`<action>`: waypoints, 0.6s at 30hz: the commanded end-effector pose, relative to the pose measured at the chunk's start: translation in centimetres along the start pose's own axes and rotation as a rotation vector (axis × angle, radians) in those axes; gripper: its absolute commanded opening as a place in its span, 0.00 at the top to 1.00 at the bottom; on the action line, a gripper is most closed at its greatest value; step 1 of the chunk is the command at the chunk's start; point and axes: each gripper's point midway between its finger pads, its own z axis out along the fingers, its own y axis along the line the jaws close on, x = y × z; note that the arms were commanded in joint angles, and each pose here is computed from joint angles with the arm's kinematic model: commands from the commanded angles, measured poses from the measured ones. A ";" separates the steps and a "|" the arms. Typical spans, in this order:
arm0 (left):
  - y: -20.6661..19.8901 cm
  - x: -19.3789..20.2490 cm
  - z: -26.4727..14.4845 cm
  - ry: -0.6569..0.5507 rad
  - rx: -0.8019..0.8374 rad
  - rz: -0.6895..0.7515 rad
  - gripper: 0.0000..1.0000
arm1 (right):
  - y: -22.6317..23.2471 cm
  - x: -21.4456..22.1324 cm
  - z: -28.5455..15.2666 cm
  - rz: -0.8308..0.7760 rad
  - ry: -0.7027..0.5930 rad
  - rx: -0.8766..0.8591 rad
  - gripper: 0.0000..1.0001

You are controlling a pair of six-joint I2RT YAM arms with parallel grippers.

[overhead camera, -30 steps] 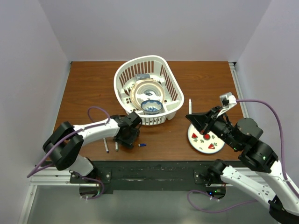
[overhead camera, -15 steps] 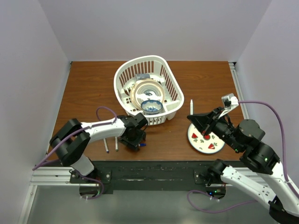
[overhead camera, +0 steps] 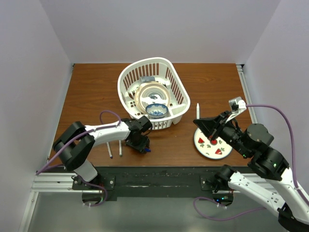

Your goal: Insert the pens into the pen caps

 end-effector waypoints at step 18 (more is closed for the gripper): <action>1.2 -1.9 -5.6 -0.161 0.150 0.121 1.00 | 0.9 2.1 1.3 0.028 0.074 -0.060 1.00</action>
